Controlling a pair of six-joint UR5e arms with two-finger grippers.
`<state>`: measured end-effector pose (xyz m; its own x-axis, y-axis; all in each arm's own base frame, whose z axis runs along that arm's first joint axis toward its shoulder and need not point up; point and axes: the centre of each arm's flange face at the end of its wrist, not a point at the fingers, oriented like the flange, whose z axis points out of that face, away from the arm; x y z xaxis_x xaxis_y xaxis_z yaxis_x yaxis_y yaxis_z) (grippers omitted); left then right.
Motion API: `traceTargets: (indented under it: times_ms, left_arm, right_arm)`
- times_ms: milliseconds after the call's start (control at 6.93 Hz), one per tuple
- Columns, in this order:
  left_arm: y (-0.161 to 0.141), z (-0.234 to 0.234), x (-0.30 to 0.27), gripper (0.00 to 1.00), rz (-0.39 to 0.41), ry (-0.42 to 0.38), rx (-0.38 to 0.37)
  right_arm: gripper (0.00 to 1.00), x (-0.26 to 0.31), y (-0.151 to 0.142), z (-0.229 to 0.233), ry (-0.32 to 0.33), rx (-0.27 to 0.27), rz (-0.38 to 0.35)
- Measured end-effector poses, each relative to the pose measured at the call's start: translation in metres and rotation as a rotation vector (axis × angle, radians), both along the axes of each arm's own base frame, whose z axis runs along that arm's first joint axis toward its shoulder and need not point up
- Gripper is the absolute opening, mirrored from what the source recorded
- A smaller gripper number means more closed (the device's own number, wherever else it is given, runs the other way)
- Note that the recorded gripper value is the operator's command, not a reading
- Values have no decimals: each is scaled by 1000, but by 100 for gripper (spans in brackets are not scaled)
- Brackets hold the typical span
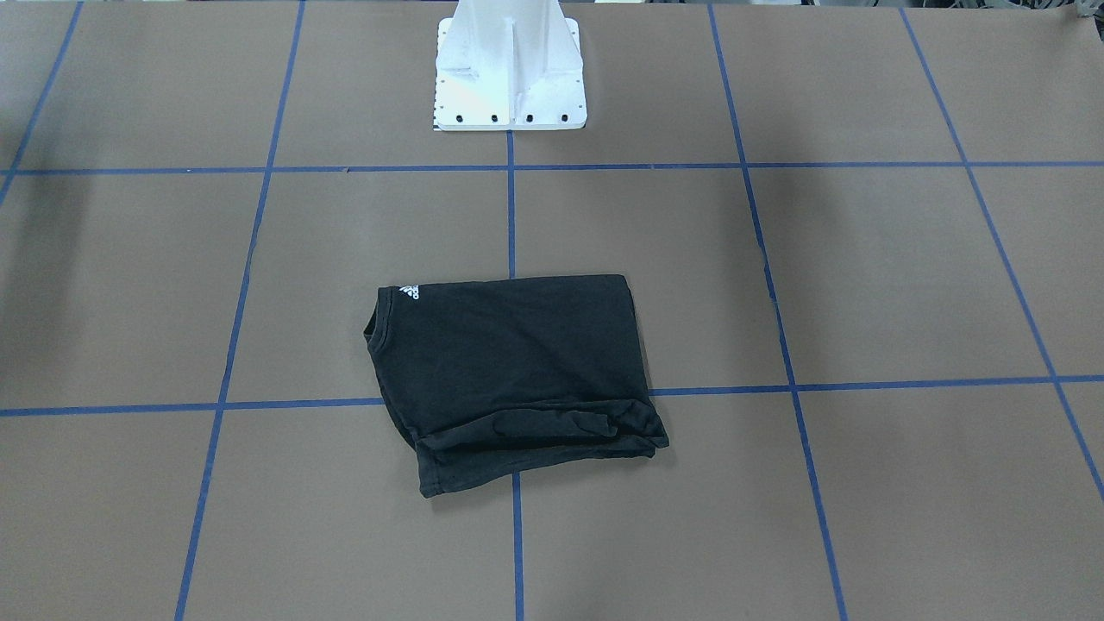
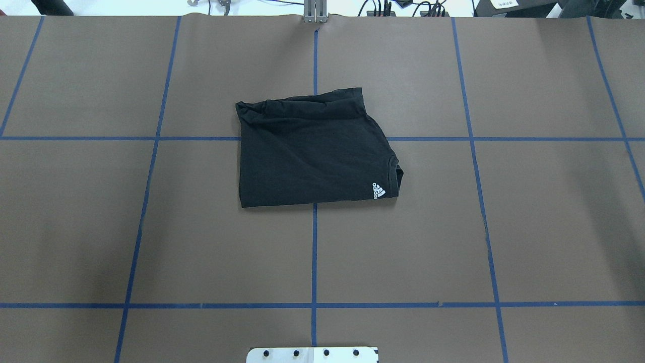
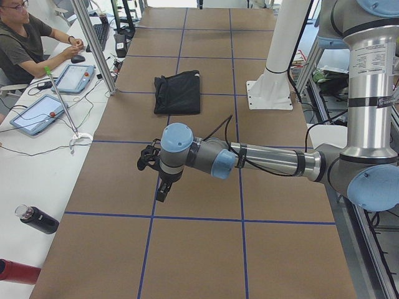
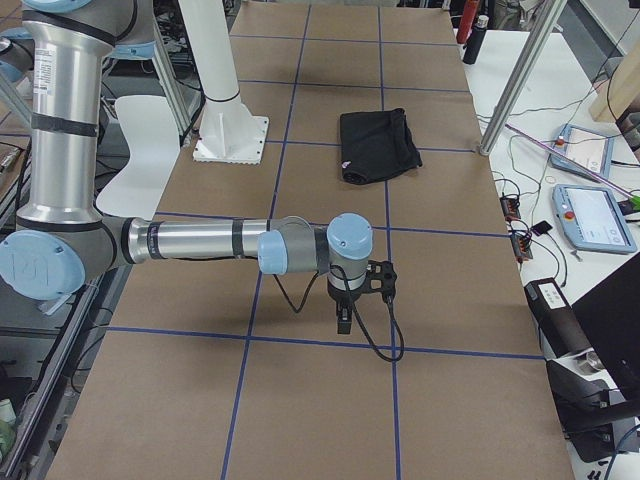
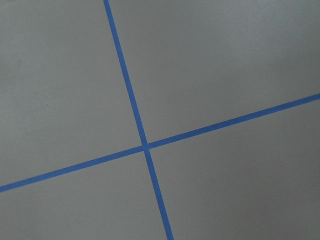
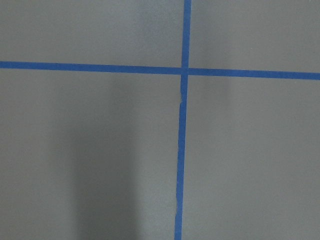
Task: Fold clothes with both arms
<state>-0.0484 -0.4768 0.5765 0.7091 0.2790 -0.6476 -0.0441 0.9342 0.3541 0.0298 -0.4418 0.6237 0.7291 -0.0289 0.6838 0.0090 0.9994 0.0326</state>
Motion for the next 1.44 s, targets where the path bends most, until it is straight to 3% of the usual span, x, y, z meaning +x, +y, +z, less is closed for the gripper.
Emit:
traceTargets:
  times_ms: [577, 1444]
  left_arm:
    - [-1, -1, 0, 100, 1, 0, 4]
    - [-1, -2, 0, 100, 3, 0, 10]
  right_arm:
    - [100, -1, 3, 2, -41, -8, -1]
    - [100, -1, 2, 1, -43, -5, -1]
